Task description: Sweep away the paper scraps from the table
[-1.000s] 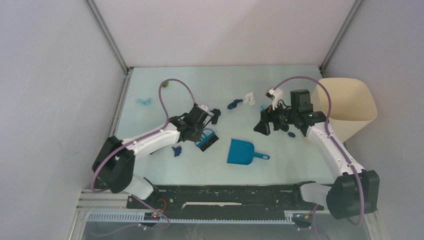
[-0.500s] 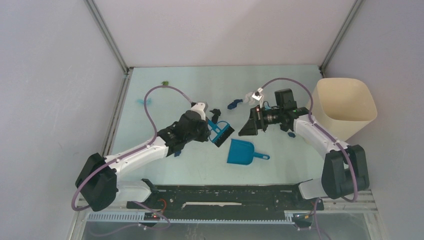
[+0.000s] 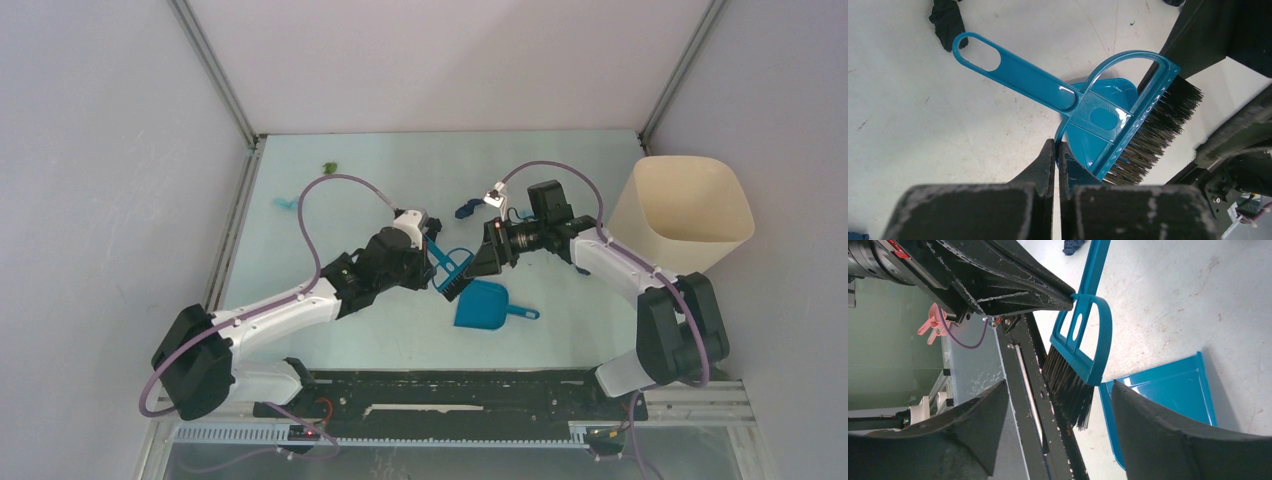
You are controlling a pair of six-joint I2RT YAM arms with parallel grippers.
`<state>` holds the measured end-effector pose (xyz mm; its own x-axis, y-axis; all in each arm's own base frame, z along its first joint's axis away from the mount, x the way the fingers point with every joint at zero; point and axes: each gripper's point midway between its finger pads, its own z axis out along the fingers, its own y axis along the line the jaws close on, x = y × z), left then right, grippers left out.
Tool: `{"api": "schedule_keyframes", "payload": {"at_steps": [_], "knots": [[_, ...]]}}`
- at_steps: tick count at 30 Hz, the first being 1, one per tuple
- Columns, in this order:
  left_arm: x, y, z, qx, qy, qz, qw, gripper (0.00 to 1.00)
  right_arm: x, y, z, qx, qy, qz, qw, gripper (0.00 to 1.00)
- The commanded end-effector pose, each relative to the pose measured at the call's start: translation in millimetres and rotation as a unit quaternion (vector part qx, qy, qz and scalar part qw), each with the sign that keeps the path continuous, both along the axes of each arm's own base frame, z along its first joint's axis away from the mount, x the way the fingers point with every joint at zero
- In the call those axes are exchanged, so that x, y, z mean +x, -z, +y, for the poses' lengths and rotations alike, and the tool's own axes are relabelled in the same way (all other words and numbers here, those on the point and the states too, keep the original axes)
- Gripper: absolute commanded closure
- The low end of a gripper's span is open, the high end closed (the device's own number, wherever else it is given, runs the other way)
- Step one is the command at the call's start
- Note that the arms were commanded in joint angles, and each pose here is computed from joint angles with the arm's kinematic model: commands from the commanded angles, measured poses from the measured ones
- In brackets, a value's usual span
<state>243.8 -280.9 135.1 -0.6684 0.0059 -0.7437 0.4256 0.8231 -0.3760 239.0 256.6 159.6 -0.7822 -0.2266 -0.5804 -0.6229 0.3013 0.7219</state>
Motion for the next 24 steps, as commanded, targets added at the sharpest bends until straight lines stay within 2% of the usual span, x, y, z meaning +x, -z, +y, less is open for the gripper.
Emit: {"api": "schedule_keyframes", "payload": {"at_steps": [1,3,7,11,15,16,18,21,24], "knots": [[3,-28,-17,-0.049,0.009,-0.023,0.998,1.00,4,0,4,0.009,-0.002,0.000,1.000,0.37],[2,-30,-20,-0.053,0.014,-0.023,0.998,1.00,5,2,5,0.009,-0.001,0.005,1.000,0.45],[-1,-33,-25,-0.056,0.024,-0.024,0.998,1.00,7,4,6,0.008,0.002,0.010,1.000,0.50],[-4,-32,-28,-0.059,0.033,-0.020,0.998,1.00,8,2,5,0.010,0.002,0.000,1.000,0.66],[-10,-36,-31,-0.069,0.052,-0.022,0.996,1.00,12,0,0,0.010,0.005,-0.014,1.000,0.88],[-11,-38,-30,-0.069,0.052,-0.025,0.996,0.94,12,-1,-3,0.013,0.004,-0.016,1.000,0.92],[-13,-44,-23,-0.073,0.045,-0.034,0.996,0.73,12,-4,-10,0.022,0.000,-0.021,1.000,0.99],[-16,-65,-10,-0.093,0.036,-0.073,0.992,0.45,8,-8,-19,0.037,-0.017,-0.034,0.999,1.00],[-25,-95,0,-0.122,0.051,-0.121,0.984,0.31,-13,-10,-21,0.057,-0.063,-0.037,0.996,1.00]]}}
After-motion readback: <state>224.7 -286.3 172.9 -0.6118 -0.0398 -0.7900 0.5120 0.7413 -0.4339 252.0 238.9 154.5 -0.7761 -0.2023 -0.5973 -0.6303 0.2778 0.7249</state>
